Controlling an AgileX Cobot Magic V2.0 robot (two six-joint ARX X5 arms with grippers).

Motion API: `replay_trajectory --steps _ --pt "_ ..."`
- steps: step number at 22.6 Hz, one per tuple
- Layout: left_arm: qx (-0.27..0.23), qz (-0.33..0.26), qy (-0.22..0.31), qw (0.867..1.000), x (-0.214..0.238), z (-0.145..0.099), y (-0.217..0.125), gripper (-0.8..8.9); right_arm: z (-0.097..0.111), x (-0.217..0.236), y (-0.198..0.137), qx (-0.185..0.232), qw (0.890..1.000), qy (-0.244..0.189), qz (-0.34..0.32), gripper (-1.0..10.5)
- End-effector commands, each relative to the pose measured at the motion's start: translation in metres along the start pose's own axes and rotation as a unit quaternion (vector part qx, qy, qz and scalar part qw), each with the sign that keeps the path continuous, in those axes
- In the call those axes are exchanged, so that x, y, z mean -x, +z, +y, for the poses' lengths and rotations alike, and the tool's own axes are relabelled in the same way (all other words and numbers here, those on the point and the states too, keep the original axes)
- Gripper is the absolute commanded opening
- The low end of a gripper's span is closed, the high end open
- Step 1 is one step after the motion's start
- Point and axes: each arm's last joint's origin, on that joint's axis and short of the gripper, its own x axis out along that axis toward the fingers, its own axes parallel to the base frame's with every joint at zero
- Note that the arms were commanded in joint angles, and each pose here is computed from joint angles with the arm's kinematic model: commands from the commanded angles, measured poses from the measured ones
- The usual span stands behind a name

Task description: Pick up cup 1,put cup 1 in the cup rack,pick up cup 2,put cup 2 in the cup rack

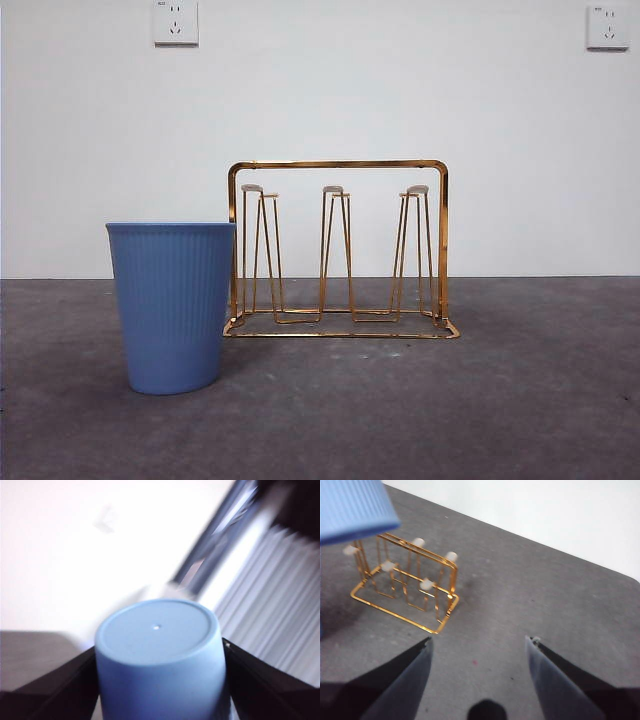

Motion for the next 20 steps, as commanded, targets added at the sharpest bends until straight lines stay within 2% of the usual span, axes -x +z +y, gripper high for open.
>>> replay_trajectory --steps 1,6,12,17,20 --pt "-0.123 -0.011 0.066 0.99 0.001 -0.007 -0.007 -0.06 -0.004 0.01 -0.007 -0.007 1.0 -0.009 -0.007 3.2" --pt "-0.187 -0.026 0.158 0.969 -0.003 -0.018 -0.022 -0.06 -0.009 0.025 -0.016 -0.024 0.999 -0.009 -0.02 3.2" --pt "-0.221 -0.021 0.198 0.955 -0.028 -0.029 -0.042 -0.06 -0.011 0.031 -0.023 -0.027 0.999 -0.009 -0.016 3.2" --pt "-0.265 -0.017 0.288 0.92 -0.054 -0.038 -0.058 -0.06 -0.011 0.032 -0.027 -0.019 1.0 -0.008 0.002 3.2" --pt "-0.265 -0.024 0.324 0.908 -0.063 -0.038 -0.063 -0.06 -0.011 0.032 -0.028 -0.015 1.0 -0.007 0.006 3.2"
